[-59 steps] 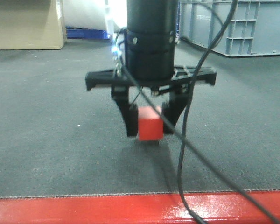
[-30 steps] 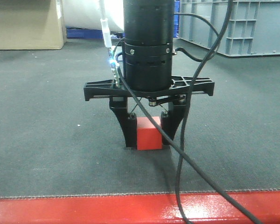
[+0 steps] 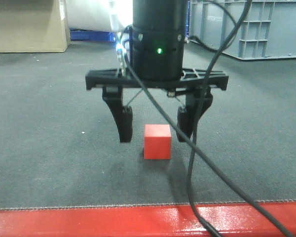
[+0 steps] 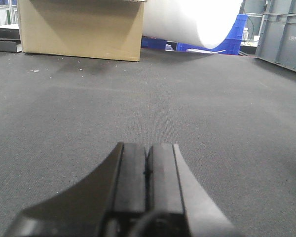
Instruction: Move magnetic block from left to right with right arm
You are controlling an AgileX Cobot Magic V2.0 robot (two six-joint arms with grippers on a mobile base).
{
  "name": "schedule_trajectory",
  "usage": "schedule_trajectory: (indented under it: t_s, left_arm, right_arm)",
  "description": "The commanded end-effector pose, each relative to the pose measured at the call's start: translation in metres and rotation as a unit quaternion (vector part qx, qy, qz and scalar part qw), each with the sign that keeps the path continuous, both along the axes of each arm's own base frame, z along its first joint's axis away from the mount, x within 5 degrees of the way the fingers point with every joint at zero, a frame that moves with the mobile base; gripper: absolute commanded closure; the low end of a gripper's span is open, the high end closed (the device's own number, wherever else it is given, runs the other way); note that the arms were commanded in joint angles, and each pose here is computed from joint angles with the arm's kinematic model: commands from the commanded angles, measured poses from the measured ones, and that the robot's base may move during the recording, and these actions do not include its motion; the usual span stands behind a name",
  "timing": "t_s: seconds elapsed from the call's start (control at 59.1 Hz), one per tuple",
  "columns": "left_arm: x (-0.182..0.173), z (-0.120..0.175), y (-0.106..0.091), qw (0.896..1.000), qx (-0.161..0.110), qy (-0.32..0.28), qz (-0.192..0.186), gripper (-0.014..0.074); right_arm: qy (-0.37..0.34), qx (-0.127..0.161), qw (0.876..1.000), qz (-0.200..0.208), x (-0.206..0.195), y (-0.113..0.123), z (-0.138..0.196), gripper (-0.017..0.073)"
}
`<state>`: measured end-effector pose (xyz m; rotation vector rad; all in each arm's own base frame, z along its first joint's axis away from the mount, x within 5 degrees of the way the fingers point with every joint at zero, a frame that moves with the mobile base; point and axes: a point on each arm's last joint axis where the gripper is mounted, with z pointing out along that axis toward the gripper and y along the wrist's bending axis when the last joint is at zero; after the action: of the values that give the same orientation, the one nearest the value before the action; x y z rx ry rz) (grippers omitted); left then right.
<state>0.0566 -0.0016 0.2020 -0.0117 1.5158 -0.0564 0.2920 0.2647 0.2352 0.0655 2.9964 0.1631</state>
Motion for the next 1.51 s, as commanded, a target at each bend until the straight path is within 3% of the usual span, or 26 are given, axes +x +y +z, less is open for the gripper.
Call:
schedule_trajectory:
  t_s: [0.0,0.271,0.339,0.474,0.593,0.677,0.796,0.88,0.965,1.117,1.388,1.49]
  left_arm:
    - [-0.001,0.005,0.000,0.999,-0.004,-0.045,-0.003,0.0710]
    - [-0.001,0.005,0.000,0.999,-0.004,-0.045,-0.003,0.0709]
    - [-0.001,0.005,0.000,0.999,-0.004,-0.045,-0.003,0.0710]
    - [-0.001,0.005,0.000,0.999,-0.004,-0.045,-0.003,0.0710]
    - [-0.001,0.005,0.000,0.999,-0.004,-0.045,-0.003,0.0710]
    - [-0.001,0.005,0.000,0.999,-0.004,-0.045,-0.003,0.0710]
    - [-0.001,0.005,0.000,0.999,-0.004,-0.045,-0.003,0.0709]
    - [-0.001,0.005,0.000,0.999,-0.004,-0.045,-0.003,0.0710]
    - [-0.001,0.005,0.000,0.999,-0.004,-0.045,-0.003,0.0710]
    - [-0.001,0.005,0.000,0.999,-0.004,-0.045,-0.003,0.0709]
    - [-0.001,0.005,0.000,0.999,-0.004,-0.045,-0.003,0.0709]
    - [-0.001,0.005,0.000,0.999,-0.004,-0.045,-0.003,0.0710]
  right_arm:
    - [-0.051,0.037,0.998,-0.002,-0.004,-0.009,0.043,-0.0045]
    - [-0.125,0.072,0.989,0.035,-0.030,-0.036,0.089,-0.0009]
    - [-0.149,0.086,0.984,0.035,-0.038,-0.050,0.097,0.0064]
    - [-0.183,0.110,0.977,0.004,-0.050,-0.087,0.106,0.0311]
    - [-0.209,0.107,0.972,-0.025,-0.058,-0.125,0.109,0.0505]
    - [-0.234,0.094,0.968,-0.019,-0.060,-0.149,0.108,0.0501]
    - [-0.284,0.074,0.955,0.028,-0.062,-0.177,0.105,0.0501]
    - [-0.343,0.052,0.936,0.066,-0.064,-0.195,0.107,0.0501]
    - [-0.411,0.019,0.907,0.091,-0.068,-0.211,0.110,0.0501]
    - [-0.511,-0.030,0.854,0.090,-0.087,-0.232,0.111,0.0501]
    - [-0.658,0.001,0.753,0.005,-0.151,-0.248,0.102,0.0501]
    - [-0.677,0.011,0.736,-0.004,-0.179,-0.252,0.088,0.0501]
